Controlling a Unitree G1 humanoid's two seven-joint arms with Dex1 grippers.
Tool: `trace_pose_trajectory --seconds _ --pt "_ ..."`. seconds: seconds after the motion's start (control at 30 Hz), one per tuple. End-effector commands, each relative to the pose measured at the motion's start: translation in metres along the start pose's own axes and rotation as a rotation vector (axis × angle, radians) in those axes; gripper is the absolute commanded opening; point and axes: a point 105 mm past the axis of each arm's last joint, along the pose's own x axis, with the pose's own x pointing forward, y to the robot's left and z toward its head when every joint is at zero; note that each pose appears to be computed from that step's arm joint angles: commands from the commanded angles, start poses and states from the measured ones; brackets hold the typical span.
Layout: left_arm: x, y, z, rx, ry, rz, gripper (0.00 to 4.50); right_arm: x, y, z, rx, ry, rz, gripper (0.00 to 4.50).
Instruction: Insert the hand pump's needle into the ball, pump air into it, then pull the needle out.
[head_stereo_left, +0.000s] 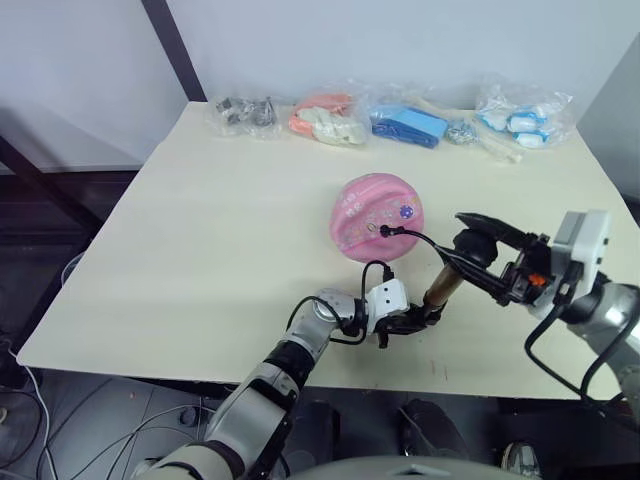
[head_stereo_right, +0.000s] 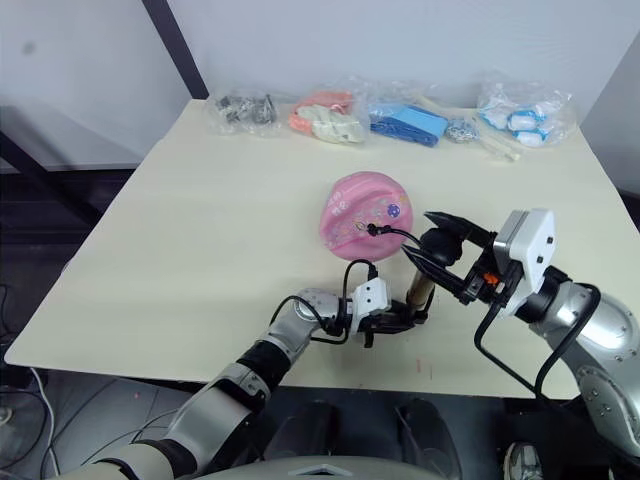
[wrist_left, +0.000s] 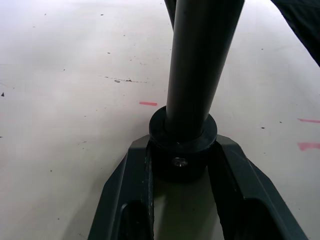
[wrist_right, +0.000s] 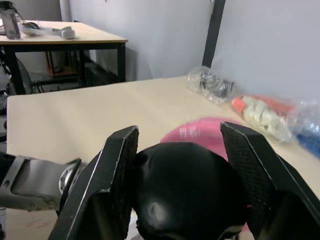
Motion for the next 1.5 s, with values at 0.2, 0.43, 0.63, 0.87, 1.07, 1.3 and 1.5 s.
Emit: trace_pose_trajectory --seconds 0.2,0.43,0.63,0.87,1.07,1.3,1.5 --pt "0.005 -0.005 -0.02 -0.072 0.06 0.05 1.03 -0.004 0.028 -0.068 0.183 0.144 0.077 2.16" --pt "0.006 -0.004 -0.02 -0.074 0.064 0.056 1.03 -0.004 0.024 -0.051 0.232 0.117 0.094 2.16" --pt "0.006 -0.004 -0.021 -0.07 0.068 0.052 1.03 -0.002 0.019 -0.024 0.296 0.081 0.112 2.16" --pt "0.005 -0.003 -0.021 -0.068 0.071 0.05 1.03 -0.003 0.007 0.007 0.173 0.026 0.099 2.16" --pt "0.004 -0.004 -0.023 -0.067 0.077 0.045 1.03 -0.009 -0.008 0.045 0.058 -0.052 0.094 2.16" --pt "0.003 -0.006 -0.025 -0.067 0.082 0.038 1.03 -0.013 -0.013 0.082 0.001 -0.096 0.133 2.16" --pt "0.003 -0.007 -0.026 -0.068 0.084 0.037 1.03 -0.014 -0.019 0.102 0.001 -0.101 0.147 2.16"
